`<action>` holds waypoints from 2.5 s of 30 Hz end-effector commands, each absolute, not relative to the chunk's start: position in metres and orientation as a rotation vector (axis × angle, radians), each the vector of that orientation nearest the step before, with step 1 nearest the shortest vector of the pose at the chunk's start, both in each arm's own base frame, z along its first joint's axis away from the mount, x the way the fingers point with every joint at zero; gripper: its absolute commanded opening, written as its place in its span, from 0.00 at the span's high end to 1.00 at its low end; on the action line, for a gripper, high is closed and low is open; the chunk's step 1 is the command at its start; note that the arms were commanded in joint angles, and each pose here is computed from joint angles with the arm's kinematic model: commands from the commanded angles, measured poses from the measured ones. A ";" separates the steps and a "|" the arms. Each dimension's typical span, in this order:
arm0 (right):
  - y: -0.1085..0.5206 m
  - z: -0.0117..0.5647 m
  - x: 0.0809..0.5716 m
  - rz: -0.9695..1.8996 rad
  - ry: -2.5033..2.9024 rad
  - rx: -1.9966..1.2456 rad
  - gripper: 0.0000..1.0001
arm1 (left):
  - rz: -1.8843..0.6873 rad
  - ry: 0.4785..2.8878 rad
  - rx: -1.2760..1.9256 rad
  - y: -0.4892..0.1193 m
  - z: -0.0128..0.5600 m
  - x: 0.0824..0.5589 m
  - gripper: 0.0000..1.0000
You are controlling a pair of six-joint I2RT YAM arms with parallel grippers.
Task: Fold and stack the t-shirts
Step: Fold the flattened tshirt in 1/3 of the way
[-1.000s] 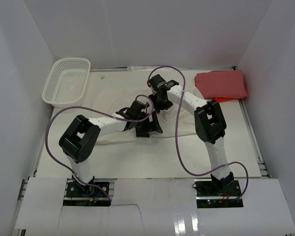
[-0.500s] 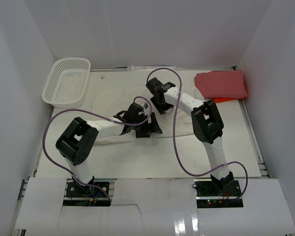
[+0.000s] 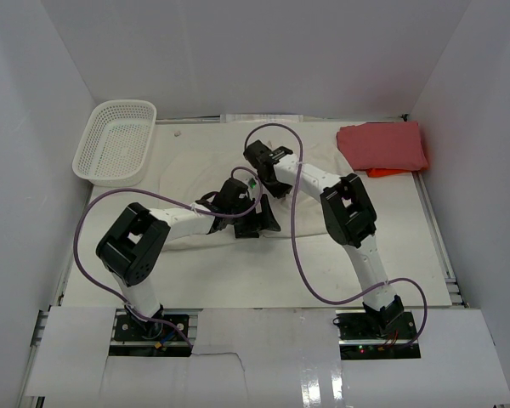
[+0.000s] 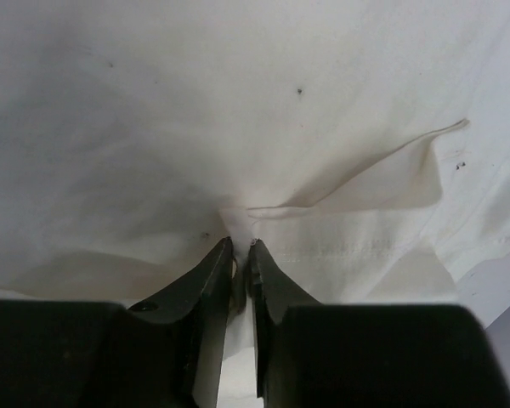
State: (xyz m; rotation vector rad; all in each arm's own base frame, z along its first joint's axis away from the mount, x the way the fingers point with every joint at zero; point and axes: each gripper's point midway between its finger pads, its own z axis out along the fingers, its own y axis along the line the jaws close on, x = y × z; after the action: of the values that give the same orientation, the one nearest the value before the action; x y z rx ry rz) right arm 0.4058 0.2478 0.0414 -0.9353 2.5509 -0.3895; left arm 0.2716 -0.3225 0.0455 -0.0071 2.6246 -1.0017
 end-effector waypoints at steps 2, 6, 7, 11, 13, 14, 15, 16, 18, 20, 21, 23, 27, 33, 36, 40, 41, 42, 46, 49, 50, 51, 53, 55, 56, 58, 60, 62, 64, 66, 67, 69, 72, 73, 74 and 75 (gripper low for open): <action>0.251 0.053 0.419 -0.417 2.499 -0.913 0.91 | -0.785 2.858 -0.034 -0.285 -0.007 0.231 0.02; 0.250 0.054 0.425 -0.449 2.486 -0.894 0.92 | -0.784 2.859 -0.032 -0.284 -0.007 0.230 0.02; 0.251 0.054 0.427 -0.444 2.476 -0.881 0.92 | -0.784 2.860 -0.030 -0.284 -0.007 0.230 0.02; 0.259 0.062 0.438 -0.401 2.419 -0.807 0.92 | -0.785 2.860 -0.025 -0.284 -0.007 0.230 0.02; 0.259 0.064 0.442 -0.391 2.403 -0.753 0.92 | -0.788 2.857 -0.024 -0.284 -0.006 0.230 0.02; 0.261 0.067 0.447 -0.378 2.383 -0.720 0.92 | -0.785 2.860 -0.025 -0.284 -0.007 0.229 0.02; 0.259 0.068 0.449 -0.393 2.373 -0.688 0.92 | -0.784 2.860 -0.026 -0.283 -0.007 0.229 0.02; 0.257 0.063 0.448 -0.392 2.380 -0.654 0.92 | -0.786 2.857 -0.025 -0.283 -0.006 0.229 0.02; 0.260 0.063 0.453 -0.370 2.350 -0.591 0.92 | -0.785 2.858 -0.025 -0.282 -0.006 0.228 0.02; 0.260 0.053 0.449 -0.348 2.356 -0.569 0.92 | -0.783 2.859 -0.023 -0.282 -0.006 0.227 0.02; 0.262 0.052 0.453 -0.333 2.343 -0.544 0.92 | -0.784 2.858 -0.021 -0.282 -0.006 0.227 0.02; 0.262 0.045 0.451 -0.324 2.351 -0.526 0.92 | -0.787 2.857 -0.020 -0.282 -0.005 0.227 0.02; 0.261 0.038 0.452 -0.303 2.322 -0.468 0.92 | -0.779 2.859 -0.020 -0.279 -0.006 0.225 0.02; 0.263 0.038 0.453 -0.270 2.289 -0.437 0.92 | -0.782 2.863 -0.021 -0.278 -0.007 0.222 0.02; 0.263 0.039 0.457 -0.281 2.281 -0.416 0.92 | -0.785 2.862 -0.025 -0.277 -0.006 0.221 0.02; 0.265 0.044 0.463 -0.283 2.259 -0.400 0.92 | -0.787 2.867 -0.025 -0.277 -0.008 0.219 0.02; 0.267 0.048 0.465 -0.278 2.250 -0.399 0.92 | -0.788 2.869 -0.024 -0.277 -0.008 0.219 0.02; 0.267 0.049 0.466 -0.279 2.248 -0.402 0.92 | -0.790 2.869 -0.022 -0.277 -0.008 0.219 0.02; 0.273 0.055 0.470 -0.252 2.236 -0.406 0.92 | -0.788 2.872 -0.022 -0.277 -0.009 0.217 0.02; 0.276 0.058 0.469 -0.214 2.220 -0.408 0.92 | -0.786 2.872 -0.023 -0.277 -0.009 0.218 0.02; 0.276 0.058 0.465 -0.198 2.221 -0.414 0.92 | -0.790 2.873 -0.020 -0.277 -0.009 0.218 0.02; 0.277 0.060 0.465 -0.179 2.208 -0.407 0.92 | -0.787 2.876 -0.020 -0.277 -0.010 0.217 0.02; 0.277 0.060 0.461 -0.153 2.204 -0.416 0.92 | -0.788 2.876 -0.022 -0.277 -0.011 0.217 0.02; 0.279 0.065 0.460 -0.130 2.191 -0.411 0.92 | -0.790 2.877 -0.020 -0.278 -0.011 0.217 0.02; 0.279 0.064 0.459 -0.125 2.193 -0.415 0.92 | -0.789 2.879 -0.018 -0.278 -0.011 0.217 0.02; 0.278 0.061 0.458 -0.131 2.197 -0.419 0.92 | -0.790 2.878 -0.015 -0.279 -0.011 0.217 0.02; 0.277 0.057 0.457 -0.137 2.205 -0.424 0.92 | -0.790 2.878 -0.011 -0.279 -0.011 0.217 0.02; 0.278 0.057 0.455 -0.129 2.206 -0.419 0.92 | -0.790 2.880 -0.011 -0.280 -0.012 0.216 0.02; 0.276 0.058 0.450 -0.105 2.192 -0.425 0.92 | -0.786 2.882 -0.013 -0.279 -0.013 0.216 0.02; 0.279 0.065 0.450 -0.068 2.160 -0.409 0.92 | -0.786 2.884 -0.012 -0.279 -0.013 0.215 0.02; 0.278 0.065 0.448 -0.066 2.162 -0.411 0.92 | -0.788 2.883 -0.010 -0.279 -0.013 0.215 0.02; 0.278 0.066 0.447 -0.068 2.161 -0.411 0.92 | -0.785 2.884 -0.011 -0.279 -0.013 0.215 0.02; 0.278 0.076 0.452 -0.067 2.121 -0.379 0.92 | -0.790 2.880 -0.005 -0.280 -0.012 0.215 0.02; 0.277 0.079 0.452 -0.058 2.104 -0.367 0.92 | -0.789 2.882 -0.005 -0.280 -0.013 0.215 0.02; 0.276 0.075 0.449 -0.065 2.111 -0.373 0.92 | -0.788 2.883 -0.005 -0.280 -0.013 0.214 0.02; 0.276 0.081 0.451 -0.053 2.091 -0.361 0.92 | -0.787 2.885 -0.008 -0.279 -0.014 0.214 0.02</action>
State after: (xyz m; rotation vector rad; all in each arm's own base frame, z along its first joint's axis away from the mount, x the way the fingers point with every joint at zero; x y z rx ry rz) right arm 0.4402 0.2708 0.0412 -0.4479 2.2046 -0.1127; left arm 0.2646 -0.3185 0.0453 0.0138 2.6078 -1.0168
